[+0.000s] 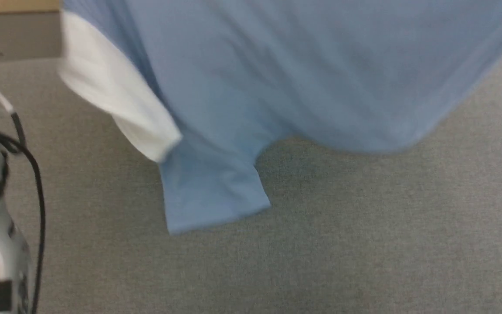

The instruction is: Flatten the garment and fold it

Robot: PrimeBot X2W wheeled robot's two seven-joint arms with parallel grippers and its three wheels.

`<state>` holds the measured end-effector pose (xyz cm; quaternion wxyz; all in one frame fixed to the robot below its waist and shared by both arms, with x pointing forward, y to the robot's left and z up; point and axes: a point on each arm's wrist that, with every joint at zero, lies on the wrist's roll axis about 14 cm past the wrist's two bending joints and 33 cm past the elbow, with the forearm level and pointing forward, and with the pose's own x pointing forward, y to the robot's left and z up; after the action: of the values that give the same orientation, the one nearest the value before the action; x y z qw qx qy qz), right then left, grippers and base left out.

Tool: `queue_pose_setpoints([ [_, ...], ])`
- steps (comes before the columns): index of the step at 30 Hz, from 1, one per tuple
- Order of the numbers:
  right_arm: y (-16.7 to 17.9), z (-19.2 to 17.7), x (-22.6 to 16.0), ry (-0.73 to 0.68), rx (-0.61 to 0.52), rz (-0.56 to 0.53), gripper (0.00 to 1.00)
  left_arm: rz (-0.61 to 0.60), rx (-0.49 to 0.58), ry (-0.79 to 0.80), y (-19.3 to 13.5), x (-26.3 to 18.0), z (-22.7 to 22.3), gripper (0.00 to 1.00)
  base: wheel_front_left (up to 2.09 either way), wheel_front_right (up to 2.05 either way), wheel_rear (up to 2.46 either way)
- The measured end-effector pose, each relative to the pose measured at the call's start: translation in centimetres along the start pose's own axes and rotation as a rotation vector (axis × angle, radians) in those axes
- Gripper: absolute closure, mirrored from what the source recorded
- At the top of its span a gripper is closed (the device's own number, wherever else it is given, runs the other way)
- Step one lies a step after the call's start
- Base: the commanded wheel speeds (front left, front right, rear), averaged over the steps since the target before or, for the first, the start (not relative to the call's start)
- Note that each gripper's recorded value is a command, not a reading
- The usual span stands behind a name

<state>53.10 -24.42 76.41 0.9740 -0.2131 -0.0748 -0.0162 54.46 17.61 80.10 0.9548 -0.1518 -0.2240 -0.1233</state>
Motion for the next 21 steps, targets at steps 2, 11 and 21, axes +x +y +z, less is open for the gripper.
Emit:
queue_pose_setpoints([
  [2,0.1,0.2,2.2,-0.012,-0.011,-0.009,1.00,0.014,0.029,-0.046,0.7,2.1,0.5,1.00,0.00,0.00,0.00],
  [11,1.1,1.0,9.1,-0.141,0.000,-0.065,1.00,0.071,0.063,-0.351,3.1,7.7,3.3,1.00,0.00,0.00,0.00],
  [21,4.9,-5.8,11.6,-0.080,0.051,-0.015,1.00,0.049,0.098,-0.236,5.3,8.7,-4.7,1.00,0.00,0.00,0.00],
])
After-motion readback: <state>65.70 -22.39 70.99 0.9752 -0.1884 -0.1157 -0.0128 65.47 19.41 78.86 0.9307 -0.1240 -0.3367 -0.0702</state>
